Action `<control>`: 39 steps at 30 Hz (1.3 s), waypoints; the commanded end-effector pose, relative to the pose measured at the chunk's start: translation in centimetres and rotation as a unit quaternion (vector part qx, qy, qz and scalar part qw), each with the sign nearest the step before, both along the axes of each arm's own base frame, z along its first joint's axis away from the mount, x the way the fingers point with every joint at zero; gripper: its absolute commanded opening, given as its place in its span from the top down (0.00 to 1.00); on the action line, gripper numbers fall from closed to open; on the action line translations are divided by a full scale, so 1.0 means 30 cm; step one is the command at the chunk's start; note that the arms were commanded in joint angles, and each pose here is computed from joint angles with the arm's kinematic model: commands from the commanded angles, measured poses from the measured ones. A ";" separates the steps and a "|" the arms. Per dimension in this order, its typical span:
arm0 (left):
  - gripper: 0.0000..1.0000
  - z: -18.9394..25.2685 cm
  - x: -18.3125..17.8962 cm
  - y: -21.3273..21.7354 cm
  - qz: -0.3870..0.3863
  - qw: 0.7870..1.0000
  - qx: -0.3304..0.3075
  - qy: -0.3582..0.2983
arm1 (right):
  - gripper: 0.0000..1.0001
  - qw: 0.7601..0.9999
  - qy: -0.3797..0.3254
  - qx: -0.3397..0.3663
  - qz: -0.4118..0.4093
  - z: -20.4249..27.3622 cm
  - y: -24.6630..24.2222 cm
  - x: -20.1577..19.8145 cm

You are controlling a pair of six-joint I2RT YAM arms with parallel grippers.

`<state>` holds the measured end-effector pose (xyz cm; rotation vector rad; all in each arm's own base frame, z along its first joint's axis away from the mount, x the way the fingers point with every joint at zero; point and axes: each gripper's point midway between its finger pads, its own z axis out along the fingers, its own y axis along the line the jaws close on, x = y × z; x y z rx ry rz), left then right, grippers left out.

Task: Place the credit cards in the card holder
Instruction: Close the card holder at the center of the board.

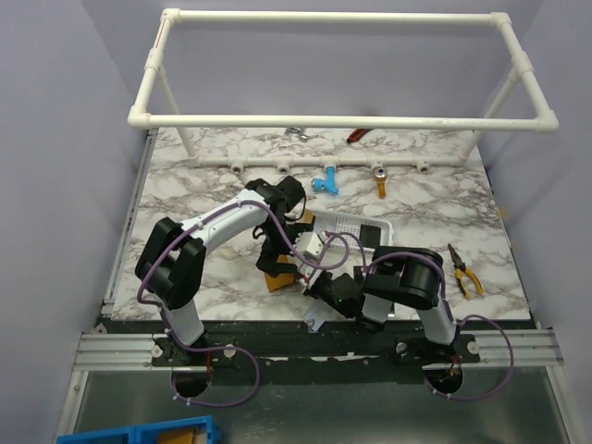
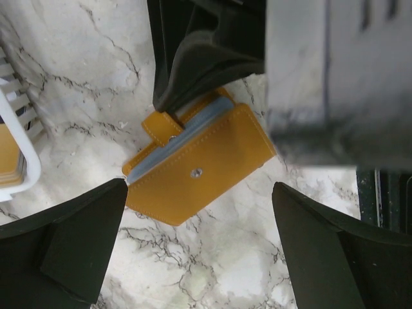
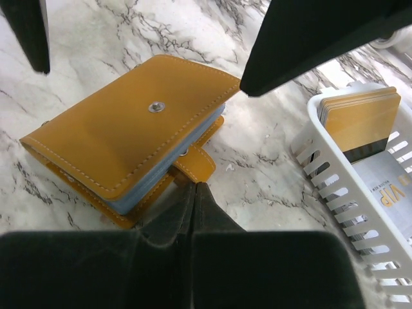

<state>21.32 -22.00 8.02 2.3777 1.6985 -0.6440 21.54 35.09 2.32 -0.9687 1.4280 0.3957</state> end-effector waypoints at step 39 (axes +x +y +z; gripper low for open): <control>0.02 -0.122 0.172 -0.010 0.048 0.998 -0.002 -0.042 | 0.99 0.880 0.213 0.404 -0.133 0.241 -0.062 0.089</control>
